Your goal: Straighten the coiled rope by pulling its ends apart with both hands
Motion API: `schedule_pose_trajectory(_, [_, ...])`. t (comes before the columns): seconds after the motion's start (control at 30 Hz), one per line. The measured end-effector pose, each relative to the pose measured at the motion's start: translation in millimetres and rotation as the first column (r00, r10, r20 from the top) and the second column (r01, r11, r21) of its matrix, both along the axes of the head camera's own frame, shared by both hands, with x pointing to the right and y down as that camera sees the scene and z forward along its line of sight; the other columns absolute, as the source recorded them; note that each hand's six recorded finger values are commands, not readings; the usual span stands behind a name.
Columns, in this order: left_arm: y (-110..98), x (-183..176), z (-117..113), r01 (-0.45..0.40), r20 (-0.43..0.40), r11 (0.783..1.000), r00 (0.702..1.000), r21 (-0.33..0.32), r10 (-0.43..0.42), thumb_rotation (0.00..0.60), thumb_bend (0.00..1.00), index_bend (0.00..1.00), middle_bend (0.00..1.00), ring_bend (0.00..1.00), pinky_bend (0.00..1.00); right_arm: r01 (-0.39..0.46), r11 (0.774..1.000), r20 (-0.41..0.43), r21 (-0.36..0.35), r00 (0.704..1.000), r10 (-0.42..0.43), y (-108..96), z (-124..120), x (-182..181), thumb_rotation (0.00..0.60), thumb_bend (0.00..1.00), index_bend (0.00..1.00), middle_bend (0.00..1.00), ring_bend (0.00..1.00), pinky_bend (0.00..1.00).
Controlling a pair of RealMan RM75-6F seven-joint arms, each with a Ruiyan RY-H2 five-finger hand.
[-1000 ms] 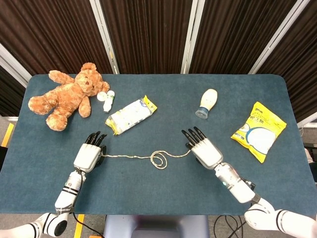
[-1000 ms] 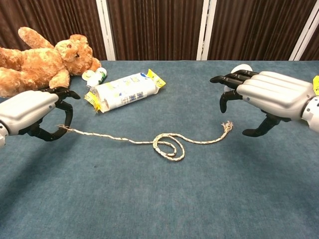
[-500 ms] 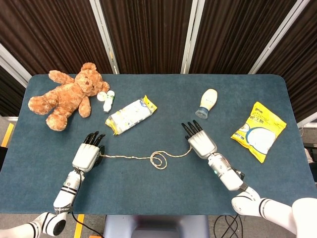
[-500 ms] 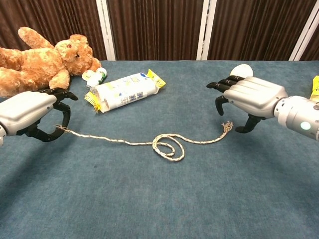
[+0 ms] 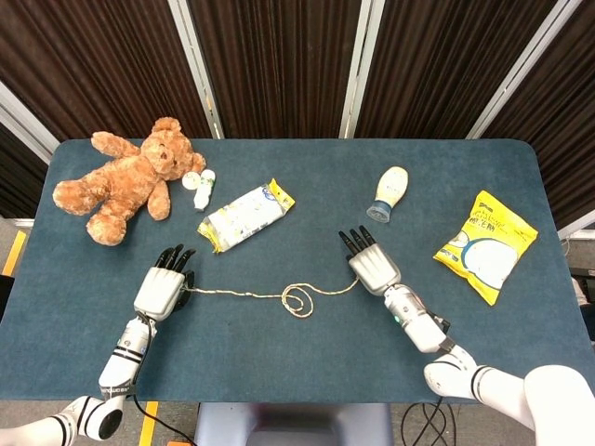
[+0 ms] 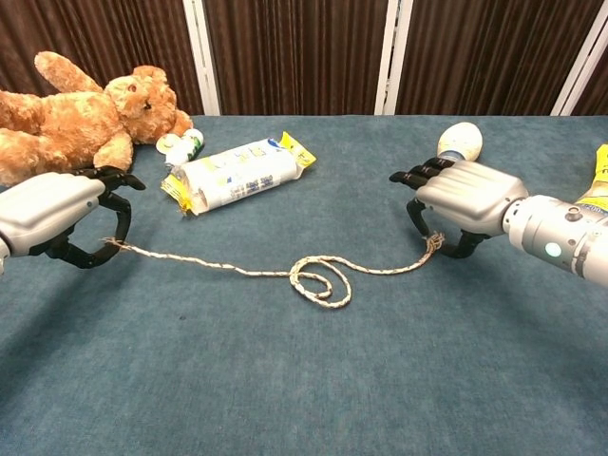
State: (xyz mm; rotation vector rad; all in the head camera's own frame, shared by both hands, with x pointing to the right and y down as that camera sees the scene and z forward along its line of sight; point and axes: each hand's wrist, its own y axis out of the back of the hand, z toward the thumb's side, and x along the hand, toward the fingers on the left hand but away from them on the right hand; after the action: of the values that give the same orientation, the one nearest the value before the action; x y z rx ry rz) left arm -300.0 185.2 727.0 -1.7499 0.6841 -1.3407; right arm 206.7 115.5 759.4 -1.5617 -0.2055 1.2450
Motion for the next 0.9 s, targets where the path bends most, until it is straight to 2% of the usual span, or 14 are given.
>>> schedule_pose_trajectory(0.27, [-1.5,-1.5,1.0,0.005,0.003,1.0,1.0,-0.003,-0.005,0.6,0.47,0.64,0.12,0.0,0.13,-0.003,1.0,-0.015,0.001,1.0,0.003,-0.9,4.1,0.8,0.6,0.4,0.68,0.0,0.0,0.0])
schedule_pose_trajectory(0.5, [-2.2,-2.9,1.0,0.005,0.007,1.0,1.0,-0.004,-0.005,0.6,0.48,0.64,0.12,0.0,0.14,-0.002,1.0,-0.028,0.003,1.0,0.002,-0.1,6.3,2.4,0.6,0.51,0.78,0.07,0.0,0.0])
schedule_pose_trajectory(0.73, [-2.9,-6.1,-0.7,0.008,0.011,1.0,1.0,0.0,-0.008,0.6,0.49,0.64,0.11,0.0,0.14,-0.005,1.0,-0.026,0.0,1.0,0.005,0.1,5.8,2.9,0.6,0.62,0.82,0.1,0.0,0.0])
schedule_pose_trajectory(0.9, [-3.4,-5.9,-2.1,0.009,0.008,1.0,1.0,0.001,-0.009,0.6,0.48,0.64,0.11,0.0,0.14,-0.007,1.0,-0.022,0.001,1.0,0.007,-0.1,3.7,2.7,0.6,0.65,0.82,0.1,0.0,0.0])
